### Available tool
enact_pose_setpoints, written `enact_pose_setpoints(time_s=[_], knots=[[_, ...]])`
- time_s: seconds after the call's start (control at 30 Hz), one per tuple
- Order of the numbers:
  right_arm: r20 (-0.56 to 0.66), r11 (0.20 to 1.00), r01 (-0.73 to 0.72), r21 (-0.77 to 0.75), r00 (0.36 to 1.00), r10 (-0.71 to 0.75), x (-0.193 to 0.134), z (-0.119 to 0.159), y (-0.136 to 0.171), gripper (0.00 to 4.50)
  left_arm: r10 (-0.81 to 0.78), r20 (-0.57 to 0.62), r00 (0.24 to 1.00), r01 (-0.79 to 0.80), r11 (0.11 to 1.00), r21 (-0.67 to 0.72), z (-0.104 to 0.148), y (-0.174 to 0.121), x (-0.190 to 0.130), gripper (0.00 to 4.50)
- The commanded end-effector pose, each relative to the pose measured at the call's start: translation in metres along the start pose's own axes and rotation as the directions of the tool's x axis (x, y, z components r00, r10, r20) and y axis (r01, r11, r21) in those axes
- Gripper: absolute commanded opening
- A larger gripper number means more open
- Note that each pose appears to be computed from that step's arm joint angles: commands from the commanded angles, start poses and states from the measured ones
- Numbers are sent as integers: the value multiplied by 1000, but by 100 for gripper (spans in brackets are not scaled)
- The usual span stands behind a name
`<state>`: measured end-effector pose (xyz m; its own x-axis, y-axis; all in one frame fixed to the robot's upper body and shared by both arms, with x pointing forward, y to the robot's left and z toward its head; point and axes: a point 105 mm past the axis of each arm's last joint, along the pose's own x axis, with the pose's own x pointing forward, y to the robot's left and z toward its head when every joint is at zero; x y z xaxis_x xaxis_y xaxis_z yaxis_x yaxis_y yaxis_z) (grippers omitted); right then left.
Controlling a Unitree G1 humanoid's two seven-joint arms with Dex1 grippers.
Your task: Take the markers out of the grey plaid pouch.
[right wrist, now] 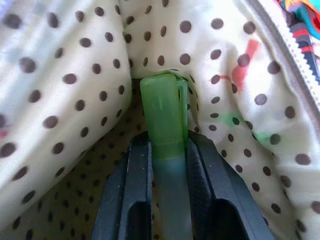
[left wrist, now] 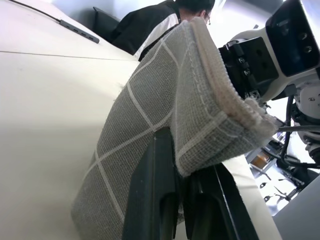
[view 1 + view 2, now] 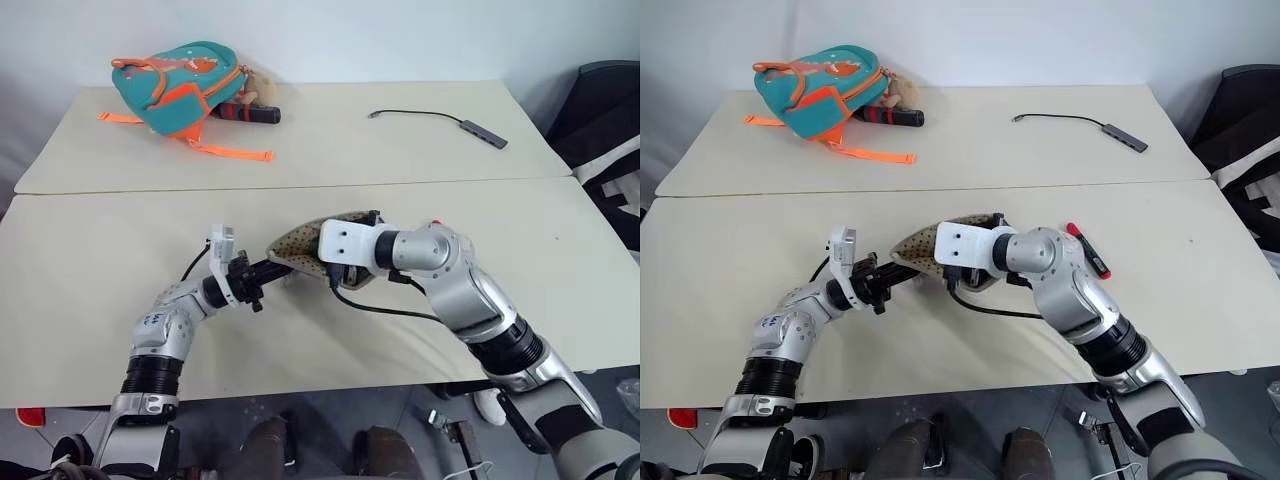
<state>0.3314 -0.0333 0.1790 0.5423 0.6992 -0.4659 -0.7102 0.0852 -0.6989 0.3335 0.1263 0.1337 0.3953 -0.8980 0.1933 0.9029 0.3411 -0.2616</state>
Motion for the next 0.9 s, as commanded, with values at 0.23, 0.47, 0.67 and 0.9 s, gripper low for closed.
enact_pose_setpoints(time_s=[0.23, 0.47, 0.67, 0.9], knots=[[306, 992, -85, 96, 951, 52, -28, 38, 2, 57, 187, 37, 982, -190, 973, 131, 15, 27, -31, 0], [381, 984, -2, 179, 922, -67, -28, 52, -17, 57, 175, 26, 984, -177, 974, 139, 11, 24, -28, 0], [534, 939, -57, 339, 834, -142, -46, 80, -32, 57, 167, 25, 986, -169, 975, 144, 11, 22, -26, 0], [607, 811, -119, 573, 726, -322, -92, 91, -76, 57, 198, -3, 980, -193, 958, 211, 20, 27, -35, 0]])
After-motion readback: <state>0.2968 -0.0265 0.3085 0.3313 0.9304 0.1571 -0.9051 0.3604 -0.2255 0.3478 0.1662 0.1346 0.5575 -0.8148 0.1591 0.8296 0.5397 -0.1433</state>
